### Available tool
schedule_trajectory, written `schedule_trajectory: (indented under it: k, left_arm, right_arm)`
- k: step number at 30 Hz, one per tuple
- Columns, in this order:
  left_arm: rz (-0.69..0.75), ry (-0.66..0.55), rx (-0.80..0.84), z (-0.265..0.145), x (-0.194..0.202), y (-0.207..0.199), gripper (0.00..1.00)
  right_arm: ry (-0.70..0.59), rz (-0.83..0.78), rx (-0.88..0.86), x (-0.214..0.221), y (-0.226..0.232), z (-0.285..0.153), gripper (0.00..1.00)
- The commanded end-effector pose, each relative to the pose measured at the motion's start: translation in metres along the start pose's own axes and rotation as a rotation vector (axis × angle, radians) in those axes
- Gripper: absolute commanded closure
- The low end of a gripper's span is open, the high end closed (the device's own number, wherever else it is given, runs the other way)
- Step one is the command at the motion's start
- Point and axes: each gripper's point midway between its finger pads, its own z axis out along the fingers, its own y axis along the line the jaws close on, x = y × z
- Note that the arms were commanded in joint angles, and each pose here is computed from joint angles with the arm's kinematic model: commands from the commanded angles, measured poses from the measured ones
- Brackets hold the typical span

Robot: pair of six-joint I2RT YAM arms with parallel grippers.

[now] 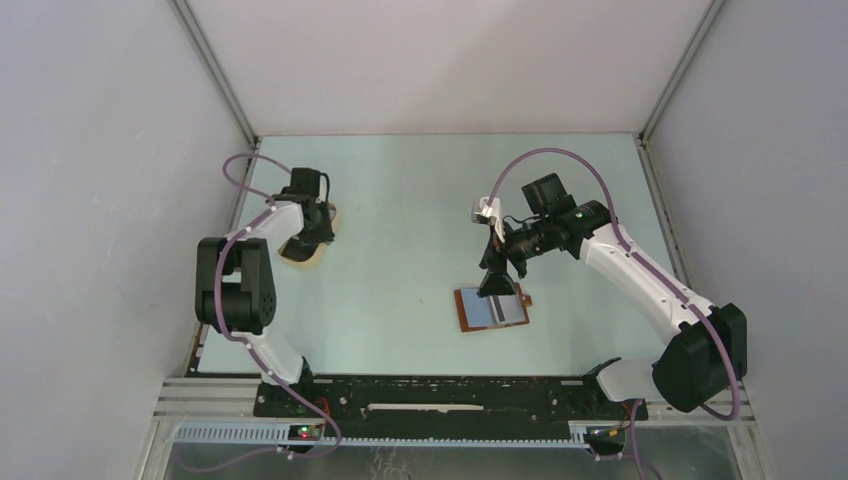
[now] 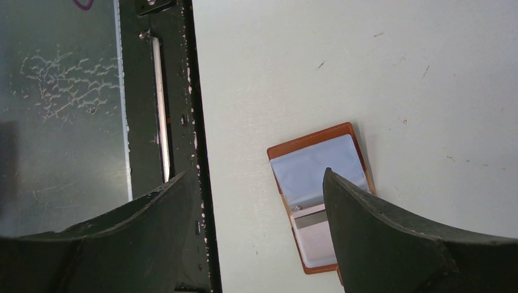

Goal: Put the credit cards into the card holder
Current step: Move the storage box to the center of the board.

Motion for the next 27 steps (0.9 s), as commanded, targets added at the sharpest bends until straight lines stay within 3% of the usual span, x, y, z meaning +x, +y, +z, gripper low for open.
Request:
schedule_trajectory:
  k: [1,8,19,27]
  left_arm:
    - [0.061,-0.03,0.045,-0.006,-0.019,-0.014,0.68]
    - [0.19,-0.019,0.128,-0.011,-0.01,-0.045,0.99]
    - [0.463,0.05,0.361,-0.033,0.033,-0.112,1.0]
    - [0.634,0.001,0.442,-0.073,0.046,-0.148,0.96]
  right_arm:
    - [-0.023,-0.033,-0.006,-0.006,0.003,-0.004,0.15]
    - [-0.027,-0.039,-0.007,-0.007,0.005,-0.006,0.15]
    - [-0.037,-0.042,0.0,-0.008,0.006,-0.01,0.15]
    - [-0.037,-0.042,-0.001,-0.008,0.005,-0.01,0.15]
